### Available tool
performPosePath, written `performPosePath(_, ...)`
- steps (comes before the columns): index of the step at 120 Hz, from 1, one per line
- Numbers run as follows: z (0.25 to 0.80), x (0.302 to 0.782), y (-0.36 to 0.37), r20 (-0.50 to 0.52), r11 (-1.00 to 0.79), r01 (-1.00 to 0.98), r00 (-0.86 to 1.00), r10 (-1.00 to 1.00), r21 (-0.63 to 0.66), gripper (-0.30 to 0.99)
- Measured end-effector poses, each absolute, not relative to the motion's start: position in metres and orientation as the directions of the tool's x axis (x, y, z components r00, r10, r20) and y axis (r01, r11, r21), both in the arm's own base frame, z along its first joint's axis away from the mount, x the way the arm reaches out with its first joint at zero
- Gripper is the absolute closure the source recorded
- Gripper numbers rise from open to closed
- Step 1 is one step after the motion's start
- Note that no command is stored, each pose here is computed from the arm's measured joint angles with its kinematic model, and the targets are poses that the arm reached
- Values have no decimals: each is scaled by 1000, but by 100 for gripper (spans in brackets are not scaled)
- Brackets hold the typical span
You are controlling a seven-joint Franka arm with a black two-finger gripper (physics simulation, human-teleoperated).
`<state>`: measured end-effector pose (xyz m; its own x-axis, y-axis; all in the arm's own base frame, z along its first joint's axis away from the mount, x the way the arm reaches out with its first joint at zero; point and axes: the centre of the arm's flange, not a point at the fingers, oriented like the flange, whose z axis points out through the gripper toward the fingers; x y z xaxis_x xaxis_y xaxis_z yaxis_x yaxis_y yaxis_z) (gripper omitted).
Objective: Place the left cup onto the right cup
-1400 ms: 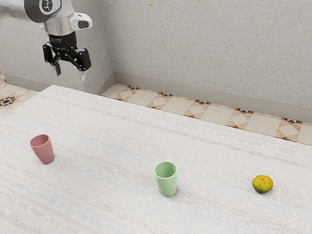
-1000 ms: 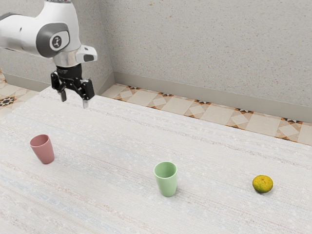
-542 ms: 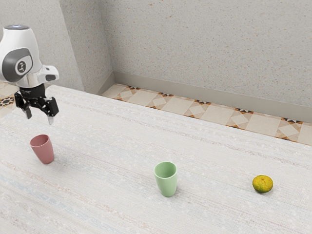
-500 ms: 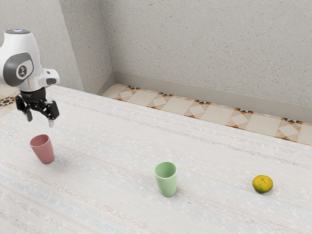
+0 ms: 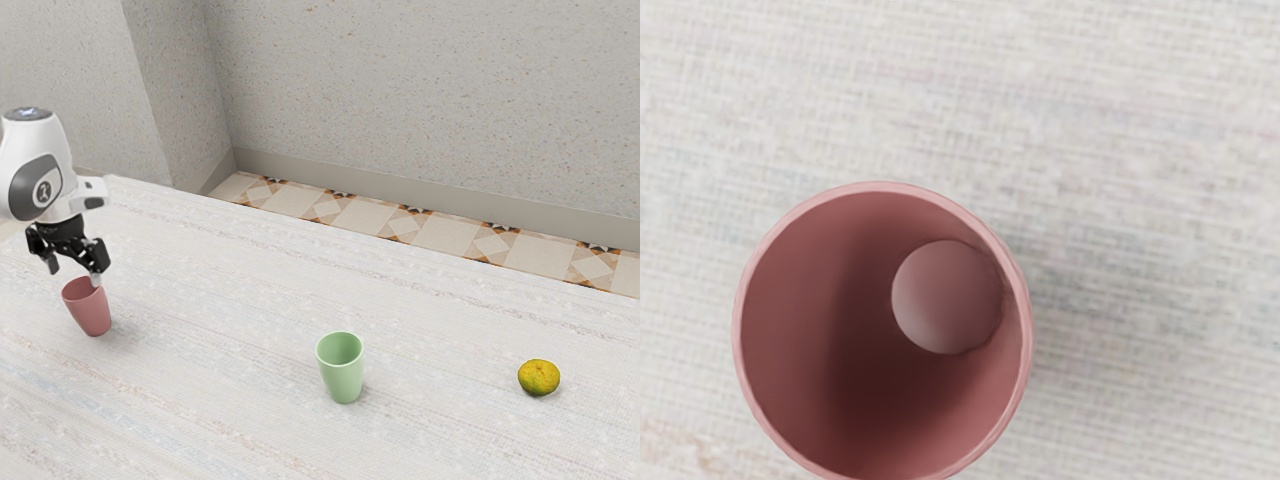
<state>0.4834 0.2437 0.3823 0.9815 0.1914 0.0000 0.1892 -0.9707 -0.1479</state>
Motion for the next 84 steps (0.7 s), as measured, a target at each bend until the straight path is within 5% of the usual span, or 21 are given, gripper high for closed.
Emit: performPosePath(84,337,509,220,22,-985,76,997,74,-158,0)
